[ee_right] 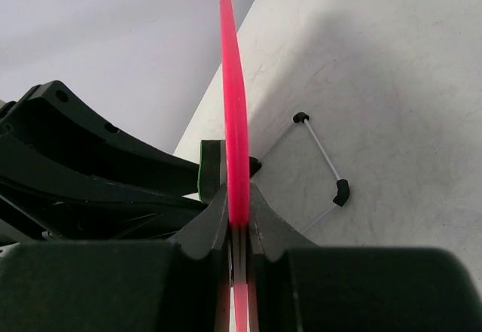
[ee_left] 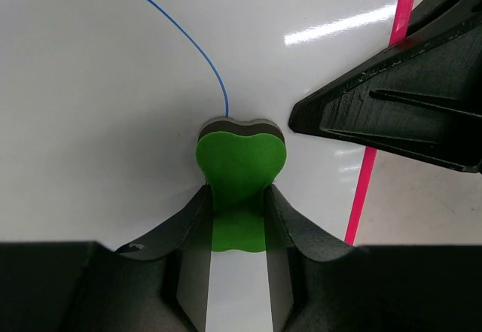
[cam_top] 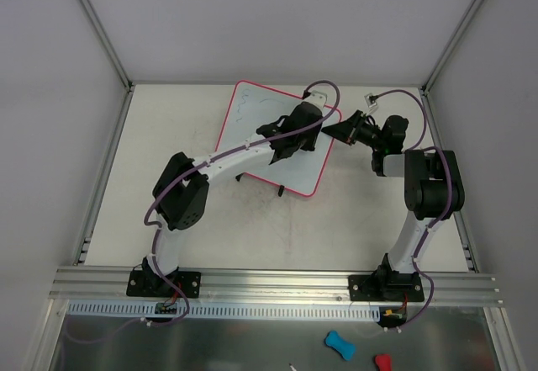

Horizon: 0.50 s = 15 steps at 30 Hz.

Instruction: Erase the whiteboard

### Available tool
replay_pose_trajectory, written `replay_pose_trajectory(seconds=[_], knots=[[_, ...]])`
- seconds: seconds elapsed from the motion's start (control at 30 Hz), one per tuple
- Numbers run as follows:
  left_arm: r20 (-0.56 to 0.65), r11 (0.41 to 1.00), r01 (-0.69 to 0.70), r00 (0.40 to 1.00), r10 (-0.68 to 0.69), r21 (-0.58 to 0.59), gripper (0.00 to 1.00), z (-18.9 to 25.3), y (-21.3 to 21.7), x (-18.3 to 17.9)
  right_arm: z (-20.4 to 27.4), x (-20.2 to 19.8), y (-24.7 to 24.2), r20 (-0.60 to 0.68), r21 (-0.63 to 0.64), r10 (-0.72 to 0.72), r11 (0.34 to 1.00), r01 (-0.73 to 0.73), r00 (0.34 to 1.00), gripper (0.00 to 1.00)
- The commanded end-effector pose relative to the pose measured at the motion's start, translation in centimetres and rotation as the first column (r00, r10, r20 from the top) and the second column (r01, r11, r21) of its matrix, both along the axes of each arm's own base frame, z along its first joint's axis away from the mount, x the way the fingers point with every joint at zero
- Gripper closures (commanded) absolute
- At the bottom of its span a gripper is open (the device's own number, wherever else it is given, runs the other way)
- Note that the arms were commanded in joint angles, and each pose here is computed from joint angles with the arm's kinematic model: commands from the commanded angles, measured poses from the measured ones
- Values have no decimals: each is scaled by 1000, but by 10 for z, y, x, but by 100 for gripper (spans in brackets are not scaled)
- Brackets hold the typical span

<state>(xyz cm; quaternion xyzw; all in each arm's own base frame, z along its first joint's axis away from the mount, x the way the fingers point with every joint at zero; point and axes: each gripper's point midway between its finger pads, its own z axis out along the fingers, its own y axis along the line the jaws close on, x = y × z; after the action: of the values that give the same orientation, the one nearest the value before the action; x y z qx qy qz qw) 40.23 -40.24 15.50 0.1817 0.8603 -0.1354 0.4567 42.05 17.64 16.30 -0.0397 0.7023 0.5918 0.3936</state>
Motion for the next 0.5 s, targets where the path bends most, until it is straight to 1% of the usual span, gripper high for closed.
replay_pose_trajectory(seconds=[0.0, 0.23, 0.47], knots=[[-59, 998, -52, 997, 53, 24, 100, -25, 11, 16, 23, -18, 26, 104, -9, 116, 993, -115, 988, 100], [-56, 995, -100, 993, 102, 27, 100, -13, 26, 35, 23, -19, 26, 107, -10, 117, 993, -117, 987, 100], [-55, 993, -116, 992, 115, -11, 100, 0, 31, 50, 23, -19, 28, 107, -10, 122, 993, -121, 987, 100]])
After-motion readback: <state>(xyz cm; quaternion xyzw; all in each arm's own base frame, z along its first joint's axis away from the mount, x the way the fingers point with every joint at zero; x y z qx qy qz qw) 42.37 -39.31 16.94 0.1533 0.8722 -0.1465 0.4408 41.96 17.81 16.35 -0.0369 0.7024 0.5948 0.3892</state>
